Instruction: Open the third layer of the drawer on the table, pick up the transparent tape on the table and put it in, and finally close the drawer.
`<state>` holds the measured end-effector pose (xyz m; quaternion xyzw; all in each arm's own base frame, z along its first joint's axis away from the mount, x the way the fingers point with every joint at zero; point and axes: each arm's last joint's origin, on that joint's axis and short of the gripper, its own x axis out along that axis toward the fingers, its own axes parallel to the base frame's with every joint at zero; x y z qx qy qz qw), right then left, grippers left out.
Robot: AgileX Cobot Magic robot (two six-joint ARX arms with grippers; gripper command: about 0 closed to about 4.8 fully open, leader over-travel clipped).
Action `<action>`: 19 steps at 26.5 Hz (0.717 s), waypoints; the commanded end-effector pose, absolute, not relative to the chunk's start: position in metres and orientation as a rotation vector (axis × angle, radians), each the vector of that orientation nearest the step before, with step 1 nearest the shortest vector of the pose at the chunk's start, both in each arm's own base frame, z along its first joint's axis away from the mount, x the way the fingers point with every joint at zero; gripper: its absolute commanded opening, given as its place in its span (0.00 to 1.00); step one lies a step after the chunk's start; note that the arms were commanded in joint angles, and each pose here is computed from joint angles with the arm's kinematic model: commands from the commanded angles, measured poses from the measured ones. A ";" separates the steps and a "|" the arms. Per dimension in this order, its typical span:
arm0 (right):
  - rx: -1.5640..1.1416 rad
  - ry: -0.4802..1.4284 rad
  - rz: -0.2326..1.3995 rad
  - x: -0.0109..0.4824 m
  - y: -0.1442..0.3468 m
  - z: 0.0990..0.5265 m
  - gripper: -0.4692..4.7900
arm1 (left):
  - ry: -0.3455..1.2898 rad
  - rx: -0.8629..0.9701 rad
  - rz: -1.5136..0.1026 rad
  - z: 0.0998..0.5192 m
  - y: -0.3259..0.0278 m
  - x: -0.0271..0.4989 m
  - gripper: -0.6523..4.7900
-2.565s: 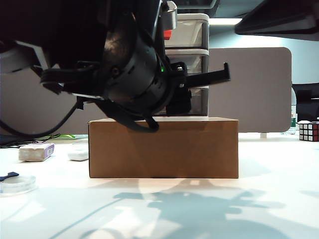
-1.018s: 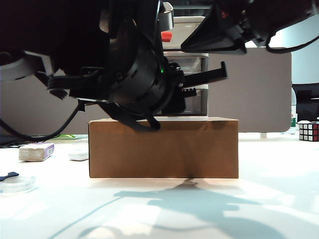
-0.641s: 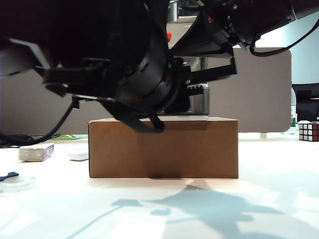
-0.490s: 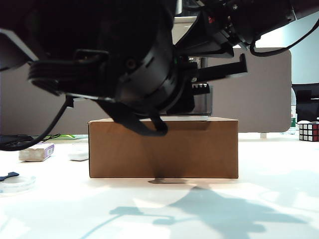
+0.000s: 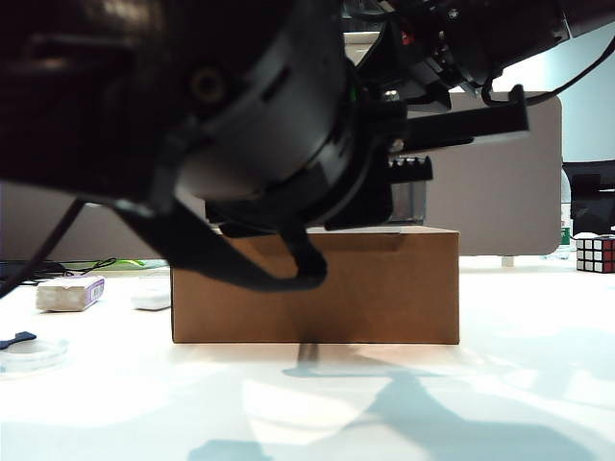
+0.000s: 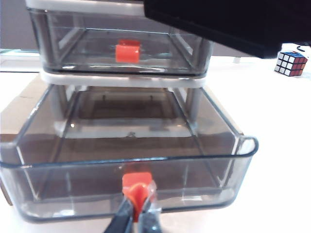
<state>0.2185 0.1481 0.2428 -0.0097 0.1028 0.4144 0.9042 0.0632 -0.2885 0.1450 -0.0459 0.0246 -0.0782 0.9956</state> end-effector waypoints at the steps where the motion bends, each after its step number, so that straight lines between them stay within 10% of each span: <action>1: -0.020 0.188 0.848 0.220 0.148 0.246 0.08 | 0.043 -0.101 -0.149 0.147 -0.288 0.060 0.11; 5: -0.020 0.188 0.848 0.219 0.148 0.246 0.08 | 0.042 -0.102 -0.142 0.147 -0.288 0.060 0.15; 10: -0.020 0.188 0.848 0.219 0.148 0.246 0.08 | 0.027 -0.112 -0.081 0.147 -0.287 0.053 0.47; 19: -0.033 0.206 0.852 0.219 0.148 0.244 0.08 | 0.002 -0.059 -0.088 0.169 -0.274 0.003 0.38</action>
